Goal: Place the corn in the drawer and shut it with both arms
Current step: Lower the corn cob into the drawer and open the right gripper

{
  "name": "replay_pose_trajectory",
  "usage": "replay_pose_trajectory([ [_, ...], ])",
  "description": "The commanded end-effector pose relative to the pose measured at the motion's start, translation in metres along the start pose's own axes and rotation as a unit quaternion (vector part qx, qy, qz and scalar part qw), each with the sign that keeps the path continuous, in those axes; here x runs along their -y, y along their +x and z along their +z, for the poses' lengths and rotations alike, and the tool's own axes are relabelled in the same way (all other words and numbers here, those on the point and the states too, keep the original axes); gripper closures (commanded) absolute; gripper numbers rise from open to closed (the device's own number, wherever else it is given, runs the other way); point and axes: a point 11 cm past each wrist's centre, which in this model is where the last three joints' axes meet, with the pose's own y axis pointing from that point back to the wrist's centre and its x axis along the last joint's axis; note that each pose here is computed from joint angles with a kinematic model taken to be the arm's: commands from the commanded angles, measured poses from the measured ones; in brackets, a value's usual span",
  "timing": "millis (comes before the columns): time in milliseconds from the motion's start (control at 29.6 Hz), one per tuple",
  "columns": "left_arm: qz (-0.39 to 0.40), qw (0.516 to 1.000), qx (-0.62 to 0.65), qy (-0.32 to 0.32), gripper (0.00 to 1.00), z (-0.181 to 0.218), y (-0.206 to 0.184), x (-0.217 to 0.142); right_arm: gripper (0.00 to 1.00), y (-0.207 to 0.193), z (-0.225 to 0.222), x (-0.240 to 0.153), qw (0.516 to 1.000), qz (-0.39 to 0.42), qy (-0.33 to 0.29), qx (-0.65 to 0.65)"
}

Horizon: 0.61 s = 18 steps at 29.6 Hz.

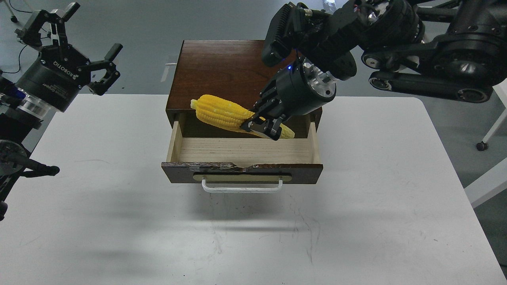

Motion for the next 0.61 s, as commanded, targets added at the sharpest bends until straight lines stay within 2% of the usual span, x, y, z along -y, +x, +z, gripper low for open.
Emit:
replay_pose_trajectory([
  [0, -0.002, 1.0, 0.0, 0.0, 0.02, 0.0, -0.001, 0.0, 0.84, -0.003, 0.007, 0.013, 1.0, -0.001, -0.006, 0.001],
  [101, -0.002, 1.0, -0.001, 0.0, 0.02, 0.0, -0.002, 0.001, 0.78, -0.006, 0.006, 0.024, 1.0, -0.005, 0.0, 0.004],
  [169, -0.003, 1.0, -0.002, -0.001, 0.02, -0.001, -0.002, 0.001, 0.67, -0.01, 0.006, 0.034, 1.0, -0.007, 0.003, 0.01],
  [270, -0.003, 1.0, -0.002, -0.001, 0.02, -0.001, -0.002, 0.001, 0.58, -0.013, 0.007, 0.037, 1.0, -0.008, 0.004, 0.013],
  [338, -0.003, 1.0, -0.002, -0.002, 0.02, -0.001, -0.002, 0.001, 0.46, -0.013, 0.006, 0.037, 1.0, -0.008, 0.005, 0.015],
  [371, -0.003, 1.0, -0.002, -0.002, 0.02, -0.001, -0.002, 0.001, 0.46, -0.013, 0.006, 0.037, 1.0, -0.008, 0.005, 0.015],
  [439, -0.003, 1.0, -0.002, -0.002, 0.02, -0.001, -0.002, 0.001, 0.36, -0.013, 0.006, 0.037, 1.0, -0.007, 0.005, 0.014],
  [574, -0.003, 1.0, -0.001, -0.001, 0.02, 0.0, -0.002, 0.001, 0.25, -0.012, 0.007, 0.036, 1.0, -0.005, 0.004, 0.016],
])
